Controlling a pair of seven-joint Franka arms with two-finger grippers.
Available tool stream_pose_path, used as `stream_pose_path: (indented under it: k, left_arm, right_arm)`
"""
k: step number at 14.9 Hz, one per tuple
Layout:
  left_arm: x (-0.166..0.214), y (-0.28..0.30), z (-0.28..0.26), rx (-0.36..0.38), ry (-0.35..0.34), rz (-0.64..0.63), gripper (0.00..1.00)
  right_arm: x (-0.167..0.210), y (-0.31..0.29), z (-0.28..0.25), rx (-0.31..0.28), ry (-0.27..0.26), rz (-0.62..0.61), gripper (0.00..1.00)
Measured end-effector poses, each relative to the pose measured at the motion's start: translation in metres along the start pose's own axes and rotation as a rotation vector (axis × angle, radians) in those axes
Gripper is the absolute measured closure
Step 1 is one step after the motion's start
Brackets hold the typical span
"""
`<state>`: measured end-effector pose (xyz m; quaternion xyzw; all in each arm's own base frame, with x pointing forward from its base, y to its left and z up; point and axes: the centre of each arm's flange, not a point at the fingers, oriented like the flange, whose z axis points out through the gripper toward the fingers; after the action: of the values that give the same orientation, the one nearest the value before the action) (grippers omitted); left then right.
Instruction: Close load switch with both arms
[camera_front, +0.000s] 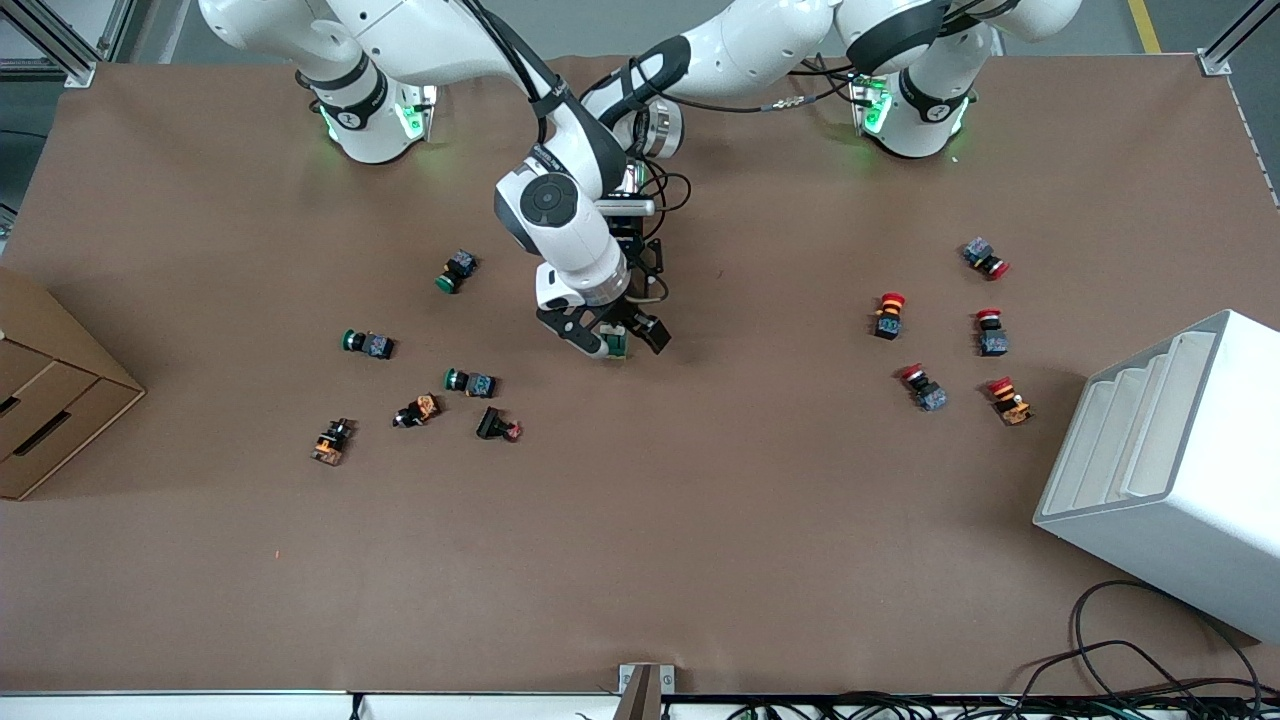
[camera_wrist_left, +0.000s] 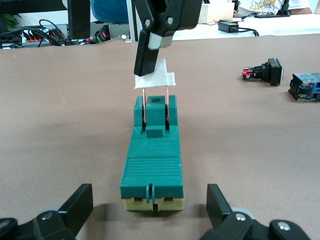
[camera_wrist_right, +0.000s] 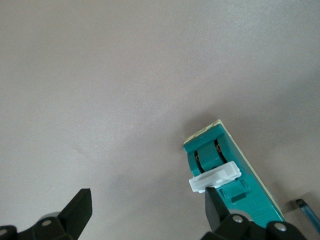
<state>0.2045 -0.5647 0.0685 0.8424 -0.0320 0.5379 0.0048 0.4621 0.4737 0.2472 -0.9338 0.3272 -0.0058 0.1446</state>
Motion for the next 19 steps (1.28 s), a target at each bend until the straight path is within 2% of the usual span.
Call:
stream_pose_path:
  k: [6,12,19]
  left_arm:
    - [-0.001,0.000,-0.001,0.003,0.007,0.002,0.00]
    - [-0.002,0.000,0.000,0.004,0.012,0.005,0.00]
    - [-0.004,0.000,0.000,0.005,0.025,0.001,0.00]
  right_arm:
    - [0.003,0.000,0.003,0.003,0.004,-0.019,0.00]
    - [0.027,0.004,0.006,-0.003,0.015,-0.047,0.00]
    - [0.034,-0.004,0.026,0.000,0.016,-0.044,0.00]
